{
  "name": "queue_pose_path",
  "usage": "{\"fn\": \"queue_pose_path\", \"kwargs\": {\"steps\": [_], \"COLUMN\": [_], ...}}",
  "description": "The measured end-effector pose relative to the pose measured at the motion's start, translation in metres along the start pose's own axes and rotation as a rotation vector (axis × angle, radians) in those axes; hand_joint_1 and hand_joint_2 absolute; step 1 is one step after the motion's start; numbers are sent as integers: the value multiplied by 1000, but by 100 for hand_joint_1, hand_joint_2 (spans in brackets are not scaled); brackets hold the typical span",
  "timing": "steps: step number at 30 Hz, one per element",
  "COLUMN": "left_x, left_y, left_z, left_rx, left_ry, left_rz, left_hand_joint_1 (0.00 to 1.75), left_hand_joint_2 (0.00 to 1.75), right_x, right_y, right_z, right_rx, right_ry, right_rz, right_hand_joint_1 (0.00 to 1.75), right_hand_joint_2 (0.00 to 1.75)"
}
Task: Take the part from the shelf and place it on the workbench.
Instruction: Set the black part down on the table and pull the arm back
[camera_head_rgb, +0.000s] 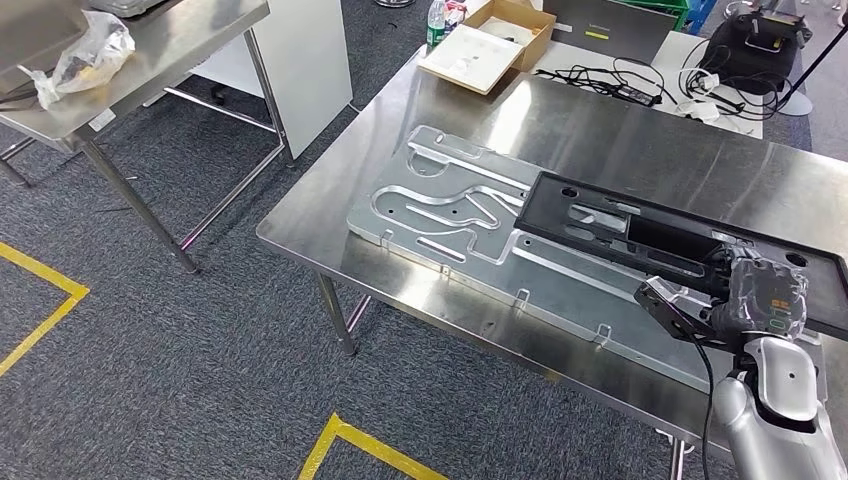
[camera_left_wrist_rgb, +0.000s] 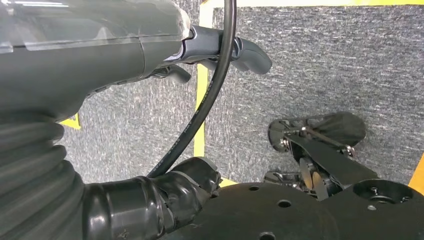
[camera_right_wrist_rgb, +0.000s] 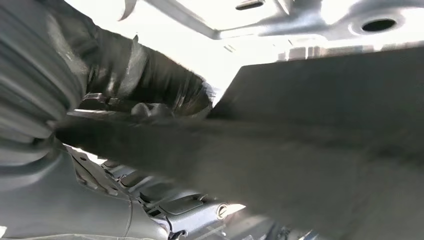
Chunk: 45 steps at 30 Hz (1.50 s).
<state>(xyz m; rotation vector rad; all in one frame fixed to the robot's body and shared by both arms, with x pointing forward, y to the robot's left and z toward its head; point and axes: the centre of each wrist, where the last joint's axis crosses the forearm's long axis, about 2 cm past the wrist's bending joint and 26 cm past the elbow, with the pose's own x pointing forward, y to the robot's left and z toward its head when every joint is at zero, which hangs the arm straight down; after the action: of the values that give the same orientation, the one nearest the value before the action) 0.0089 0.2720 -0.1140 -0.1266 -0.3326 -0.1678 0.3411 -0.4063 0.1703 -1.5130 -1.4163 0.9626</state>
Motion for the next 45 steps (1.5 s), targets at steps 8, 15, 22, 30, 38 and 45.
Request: {"fn": "queue_pose_path", "kwargs": {"steps": [8,15,22,30,38,45], "left_x": [2,1,1,0,-1,-1], "left_y": [1,2,3,3,3,3], "left_z": [0,0,0,0,0,0], "left_rx": [1,25,28,42,41,45], "left_ry": [32,46,44,52,55,60], "left_rz": [39,60,64,65,53,43], "left_hand_joint_1": [0,0,0,0,0,0], "left_hand_joint_2": [0,0,0,0,0,0], "right_x": [17,51,65,109,182,215], "right_y": [28,29,25,-1,-46,-67], "right_z": [-4,-14,-20,-17,4,26], "right_rx": [91,120,118,-13,-128,-135], "right_ry": [20,-27,-47,-228,-499,-665], "right_rz": [-19,-64,-91,-106,-201,-287], "right_hand_joint_1": [0,0,0,0,0,0], "right_hand_joint_2": [0,0,0,0,0,0]}}
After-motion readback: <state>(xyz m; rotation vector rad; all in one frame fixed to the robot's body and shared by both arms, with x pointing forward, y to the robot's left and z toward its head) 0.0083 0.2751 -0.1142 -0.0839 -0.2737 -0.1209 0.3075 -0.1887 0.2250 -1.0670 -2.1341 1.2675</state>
